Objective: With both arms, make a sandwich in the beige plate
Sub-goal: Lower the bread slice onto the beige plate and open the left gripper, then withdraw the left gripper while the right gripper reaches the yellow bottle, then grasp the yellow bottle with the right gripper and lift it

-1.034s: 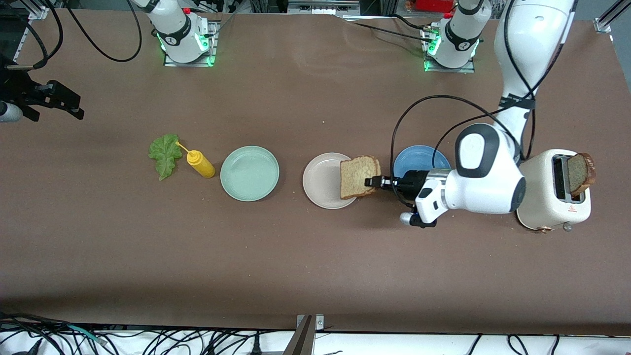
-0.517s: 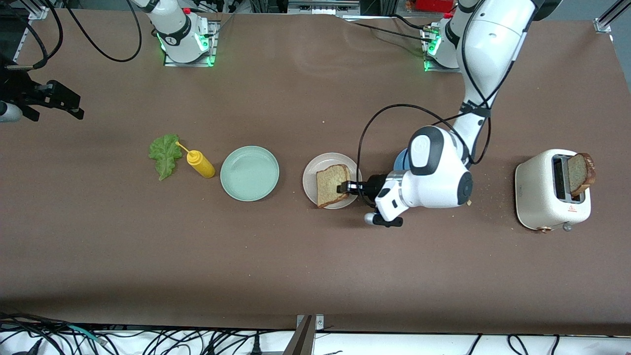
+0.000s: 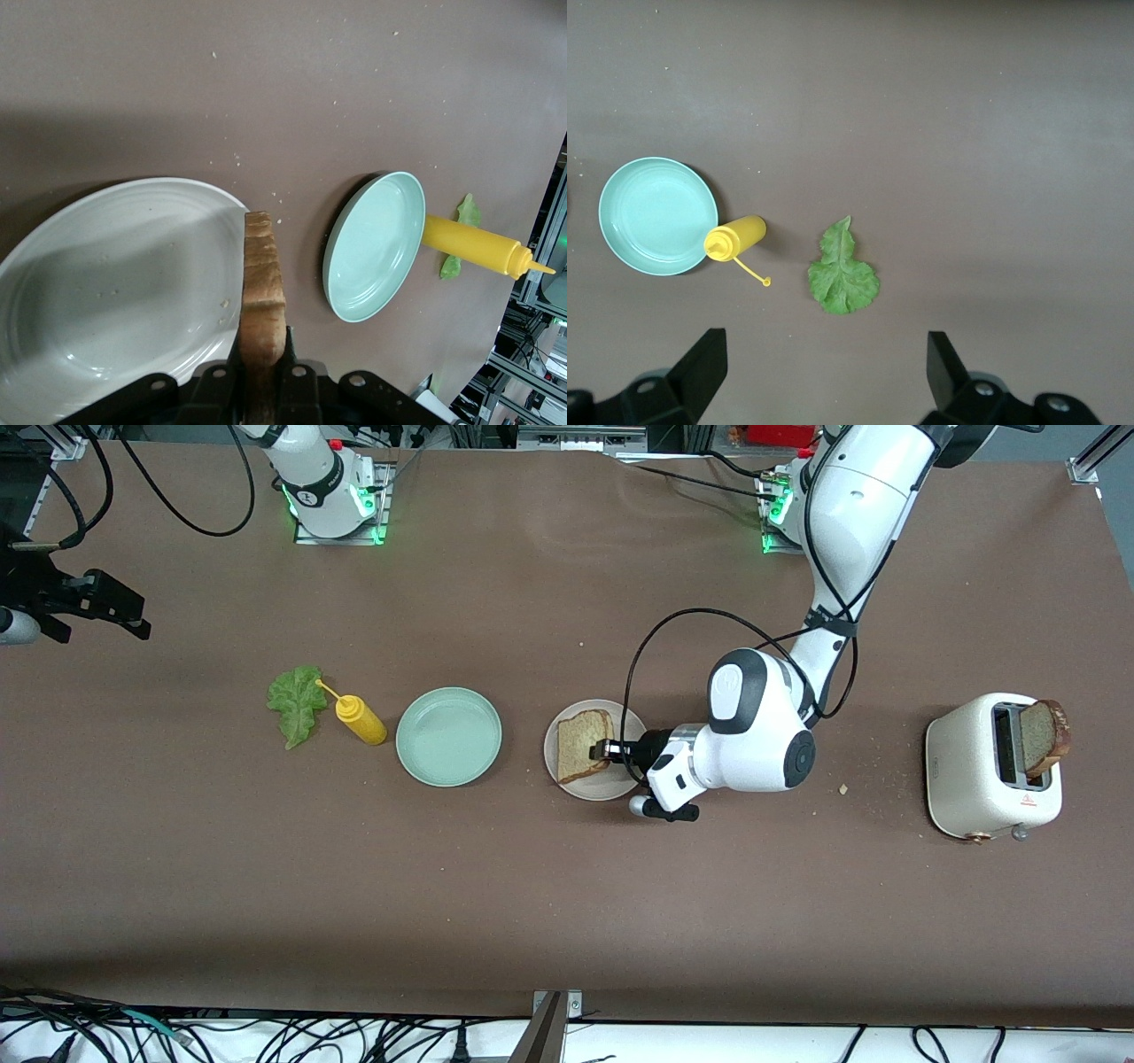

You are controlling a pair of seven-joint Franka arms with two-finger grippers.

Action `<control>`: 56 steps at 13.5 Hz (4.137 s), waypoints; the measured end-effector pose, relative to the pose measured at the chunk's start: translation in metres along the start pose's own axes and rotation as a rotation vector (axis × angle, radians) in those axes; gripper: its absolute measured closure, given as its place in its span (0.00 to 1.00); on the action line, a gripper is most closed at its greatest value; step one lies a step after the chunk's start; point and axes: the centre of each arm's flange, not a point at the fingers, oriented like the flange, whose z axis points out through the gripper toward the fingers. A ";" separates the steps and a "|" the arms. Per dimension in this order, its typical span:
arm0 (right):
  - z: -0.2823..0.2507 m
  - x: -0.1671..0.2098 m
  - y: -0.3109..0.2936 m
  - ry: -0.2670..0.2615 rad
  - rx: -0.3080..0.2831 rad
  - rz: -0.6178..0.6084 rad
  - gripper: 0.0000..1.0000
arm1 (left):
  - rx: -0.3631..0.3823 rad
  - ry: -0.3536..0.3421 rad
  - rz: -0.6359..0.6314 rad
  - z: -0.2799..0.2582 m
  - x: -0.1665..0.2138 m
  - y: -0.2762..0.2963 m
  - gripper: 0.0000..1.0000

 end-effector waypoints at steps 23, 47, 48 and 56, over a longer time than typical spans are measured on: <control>0.024 0.004 -0.006 -0.078 0.004 -0.011 0.00 | 0.193 0.066 0.021 -0.055 0.020 -0.058 0.00; 0.309 0.015 0.075 0.159 0.671 -0.895 0.00 | 0.593 0.066 0.027 -0.345 -0.029 -0.160 0.00; 0.332 0.015 0.079 0.209 0.716 -0.925 0.00 | 0.602 0.078 0.026 -0.355 -0.034 -0.157 0.00; 0.455 0.000 0.043 0.680 1.008 -1.224 0.00 | 0.652 0.072 0.040 -0.399 -0.070 -0.121 0.00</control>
